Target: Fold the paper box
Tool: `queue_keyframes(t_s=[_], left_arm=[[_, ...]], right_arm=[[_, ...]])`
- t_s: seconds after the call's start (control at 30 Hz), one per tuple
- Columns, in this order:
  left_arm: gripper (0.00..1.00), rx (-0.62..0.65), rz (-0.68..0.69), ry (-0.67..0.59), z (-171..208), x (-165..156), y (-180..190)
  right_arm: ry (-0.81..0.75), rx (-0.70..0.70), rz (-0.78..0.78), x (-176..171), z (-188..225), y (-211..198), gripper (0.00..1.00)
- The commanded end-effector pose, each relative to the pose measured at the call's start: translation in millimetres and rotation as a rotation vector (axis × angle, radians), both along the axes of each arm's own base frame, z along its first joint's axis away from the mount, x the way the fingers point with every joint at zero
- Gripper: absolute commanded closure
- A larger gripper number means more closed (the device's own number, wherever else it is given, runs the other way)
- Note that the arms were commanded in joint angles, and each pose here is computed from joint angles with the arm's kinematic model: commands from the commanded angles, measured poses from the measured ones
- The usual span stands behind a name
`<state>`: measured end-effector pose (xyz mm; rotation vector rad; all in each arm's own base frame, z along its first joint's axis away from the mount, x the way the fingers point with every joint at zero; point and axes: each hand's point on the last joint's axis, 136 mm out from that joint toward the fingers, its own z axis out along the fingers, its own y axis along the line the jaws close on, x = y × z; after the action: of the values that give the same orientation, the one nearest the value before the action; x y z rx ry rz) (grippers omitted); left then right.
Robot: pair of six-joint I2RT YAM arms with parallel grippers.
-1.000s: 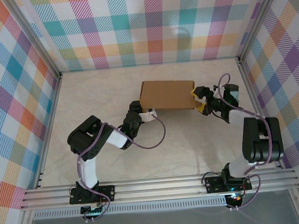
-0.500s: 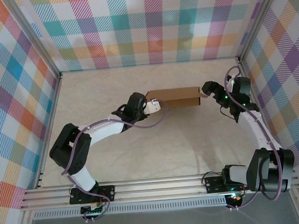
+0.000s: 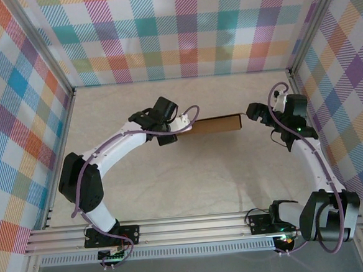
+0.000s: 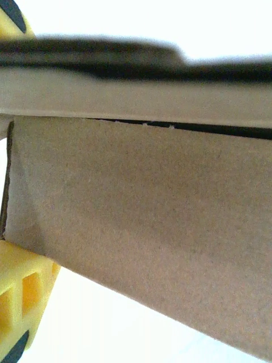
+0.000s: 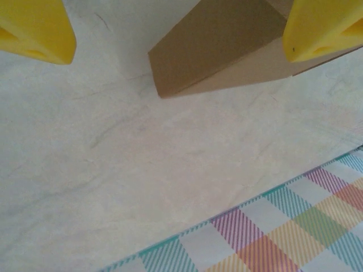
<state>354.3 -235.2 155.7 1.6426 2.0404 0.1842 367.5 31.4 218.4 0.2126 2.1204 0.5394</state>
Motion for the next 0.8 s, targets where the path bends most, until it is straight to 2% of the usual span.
queue_keyframes(t_s=[0.0,0.23,0.3,0.5,0.63,0.77], left_arm=[[0.66,0.060,0.024,0.174,3.3,-37.8,26.5],[0.66,0.090,0.053,0.317,8.4,-75.1,44.9],[0.66,0.093,0.056,0.334,12.7,-81.2,48.3],[0.67,0.158,0.049,0.405,15.1,-86.5,56.8],[0.66,0.168,0.017,0.433,9.6,-83.4,53.4],[0.66,0.170,-0.007,0.452,3.7,-80.2,50.4]], right_arm=[[-0.130,-0.050,0.097,-2.0,21.8,9.1,0.07],[-0.254,-0.105,0.363,-22.6,52.3,42.6,0.08],[-0.304,-0.162,0.482,-36.4,64.2,55.1,0.09],[-0.357,-0.355,0.683,-72.5,77.7,73.3,0.11],[-0.326,-0.431,0.821,-94.1,68.3,85.7,0.20],[-0.231,-0.501,0.907,-98.0,50.7,95.2,0.28]])
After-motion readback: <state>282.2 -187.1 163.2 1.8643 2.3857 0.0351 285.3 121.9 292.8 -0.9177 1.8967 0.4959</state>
